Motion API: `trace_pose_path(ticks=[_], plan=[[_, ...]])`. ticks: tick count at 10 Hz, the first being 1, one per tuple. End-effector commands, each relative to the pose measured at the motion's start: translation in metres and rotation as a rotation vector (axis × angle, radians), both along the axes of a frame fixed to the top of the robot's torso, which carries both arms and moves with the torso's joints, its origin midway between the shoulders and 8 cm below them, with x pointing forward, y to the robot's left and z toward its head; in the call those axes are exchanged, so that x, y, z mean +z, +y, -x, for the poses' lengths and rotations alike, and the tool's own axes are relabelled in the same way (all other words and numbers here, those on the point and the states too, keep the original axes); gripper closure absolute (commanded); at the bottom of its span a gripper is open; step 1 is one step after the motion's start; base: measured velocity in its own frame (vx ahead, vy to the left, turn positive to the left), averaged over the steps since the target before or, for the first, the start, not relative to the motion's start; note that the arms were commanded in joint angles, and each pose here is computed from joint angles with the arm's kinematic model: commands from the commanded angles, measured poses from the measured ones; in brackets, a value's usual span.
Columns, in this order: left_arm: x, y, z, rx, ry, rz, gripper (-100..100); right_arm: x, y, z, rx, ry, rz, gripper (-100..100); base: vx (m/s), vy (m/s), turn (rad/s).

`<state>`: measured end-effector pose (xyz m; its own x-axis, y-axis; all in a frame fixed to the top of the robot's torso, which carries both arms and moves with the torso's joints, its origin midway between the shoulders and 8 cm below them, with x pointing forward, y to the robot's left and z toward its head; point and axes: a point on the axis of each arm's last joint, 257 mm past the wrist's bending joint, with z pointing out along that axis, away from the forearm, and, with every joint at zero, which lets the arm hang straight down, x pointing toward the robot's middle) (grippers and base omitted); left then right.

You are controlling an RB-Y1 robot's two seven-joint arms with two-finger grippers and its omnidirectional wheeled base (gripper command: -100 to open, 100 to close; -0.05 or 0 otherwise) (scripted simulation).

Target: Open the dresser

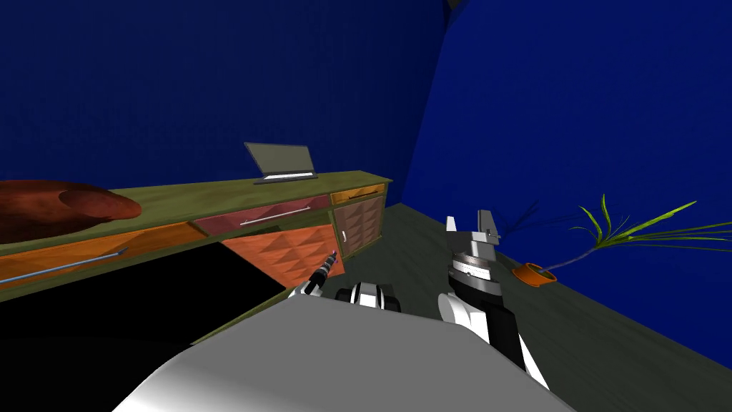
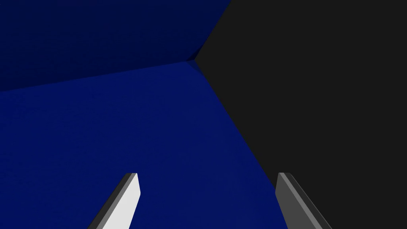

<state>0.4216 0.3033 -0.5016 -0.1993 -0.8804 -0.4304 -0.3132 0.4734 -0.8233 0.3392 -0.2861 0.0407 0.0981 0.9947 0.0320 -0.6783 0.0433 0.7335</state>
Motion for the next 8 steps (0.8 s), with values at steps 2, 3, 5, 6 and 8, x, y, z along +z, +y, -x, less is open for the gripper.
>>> trace_pose_path(ticks=[2,3,5,6,8], plan=[[-0.003,-0.021,-0.001,-0.062,0.009,-0.004,100,0.000,0.000,0.000,0.000,0.000,0.000,0,-0.117,0.036,0.024],[-0.001,-0.023,-0.004,-0.063,0.002,0.000,100,0.000,0.000,0.000,0.000,0.000,0.000,0,-0.042,0.002,-0.009],[-0.003,-0.041,-0.002,-0.118,0.006,-0.001,100,0.000,0.000,0.000,0.000,0.000,0.000,0,-0.157,0.102,-0.143],[-0.003,-0.049,-0.001,-0.144,0.007,-0.002,100,0.000,0.000,0.000,0.000,0.000,0.000,0,-0.174,0.095,-0.088],[-0.004,-0.064,0.002,-0.195,0.010,-0.003,100,0.000,0.000,0.000,0.000,0.000,0.000,0,-0.205,0.119,-0.126]])
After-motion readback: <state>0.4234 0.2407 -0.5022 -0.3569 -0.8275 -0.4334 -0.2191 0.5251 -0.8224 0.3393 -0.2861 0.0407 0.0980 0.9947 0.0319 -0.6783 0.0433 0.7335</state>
